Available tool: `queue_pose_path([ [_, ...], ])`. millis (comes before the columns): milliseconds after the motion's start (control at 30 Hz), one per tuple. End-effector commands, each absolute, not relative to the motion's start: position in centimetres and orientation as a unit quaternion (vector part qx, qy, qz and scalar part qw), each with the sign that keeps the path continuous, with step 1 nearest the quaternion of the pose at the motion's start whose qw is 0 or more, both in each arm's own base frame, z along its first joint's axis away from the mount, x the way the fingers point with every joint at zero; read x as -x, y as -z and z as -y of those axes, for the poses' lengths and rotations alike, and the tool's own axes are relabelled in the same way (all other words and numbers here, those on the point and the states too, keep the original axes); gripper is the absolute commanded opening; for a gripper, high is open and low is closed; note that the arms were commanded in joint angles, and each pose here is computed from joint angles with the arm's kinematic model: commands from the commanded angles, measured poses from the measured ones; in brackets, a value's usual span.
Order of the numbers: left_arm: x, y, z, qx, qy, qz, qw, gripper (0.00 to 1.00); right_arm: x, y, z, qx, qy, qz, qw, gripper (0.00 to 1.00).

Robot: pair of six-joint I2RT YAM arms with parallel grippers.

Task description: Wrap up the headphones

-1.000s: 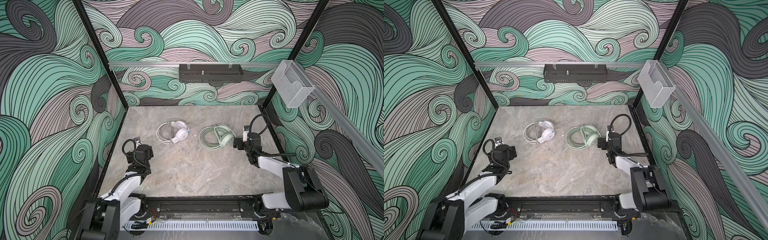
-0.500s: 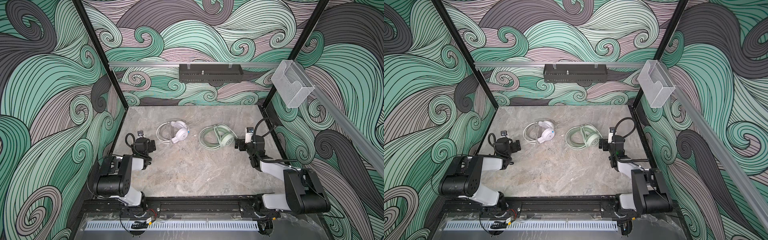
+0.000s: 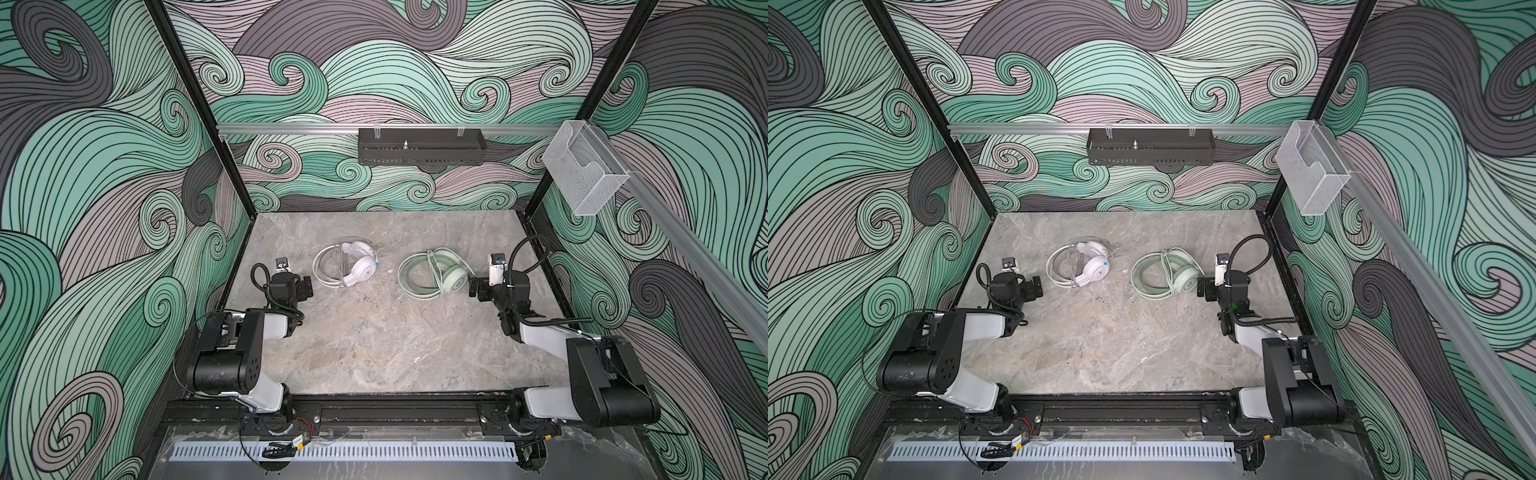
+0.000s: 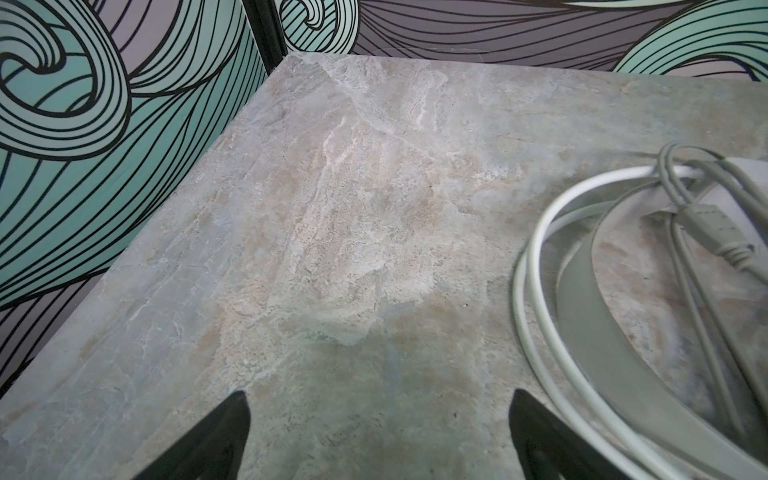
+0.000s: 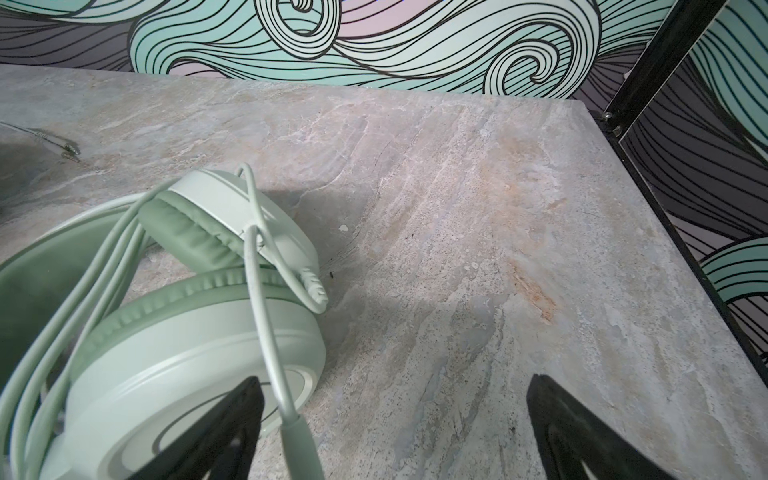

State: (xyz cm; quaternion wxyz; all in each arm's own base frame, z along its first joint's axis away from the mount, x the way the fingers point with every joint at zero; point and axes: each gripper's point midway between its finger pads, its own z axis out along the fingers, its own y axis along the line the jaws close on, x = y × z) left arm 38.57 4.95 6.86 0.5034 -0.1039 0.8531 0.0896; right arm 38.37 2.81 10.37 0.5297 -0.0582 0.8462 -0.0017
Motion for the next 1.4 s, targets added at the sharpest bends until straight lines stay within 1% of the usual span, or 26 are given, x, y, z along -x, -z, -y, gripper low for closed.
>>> queue_pose_path([
  [0,-39.5,-8.6,-5.0,0.103,-0.085,-0.84,0.525,0.99,-38.9,-11.1,-2.8,0.06,0.012,-0.838,0.542,0.99],
  [100,-39.5,-8.5,-4.9,0.102,-0.085,-0.841,0.524,0.99,-39.5,-11.1,-3.0,0.074,0.019,-0.828,0.555,0.99],
  [167,-39.5,-8.5,-4.9,0.102,-0.085,-0.841,0.525,0.99,-40.1,-10.1,-2.8,0.069,0.024,-0.835,0.545,0.99],
  [233,-39.4,-8.5,-4.9,0.102,-0.085,-0.841,0.524,0.99,-40.0,-9.3,-0.3,0.006,0.034,-0.837,0.547,0.99],
  [300,-39.5,-8.5,-4.9,0.102,-0.085,-0.841,0.525,0.99,-39.8,-9.1,0.7,-0.012,0.016,-0.817,0.577,0.99],
  [400,-39.5,-8.5,-4.9,0.102,-0.085,-0.841,0.525,0.99,-39.7,-9.0,0.6,-0.011,0.018,-0.827,0.562,0.99],
  [467,-39.5,-8.5,-4.9,0.102,-0.085,-0.841,0.525,0.99,-39.8,-9.3,0.4,-0.008,0.019,-0.819,0.573,0.99],
  [567,-39.5,-8.5,-4.9,0.102,-0.085,-0.841,0.525,0.99,-40.0,-9.0,-1.0,0.029,-0.006,-0.828,0.561,0.99],
  [1367,-39.5,-8.5,-4.9,0.103,-0.085,-0.841,0.525,0.99,-39.9,-9.1,-0.8,0.026,-0.004,-0.827,0.562,0.99],
])
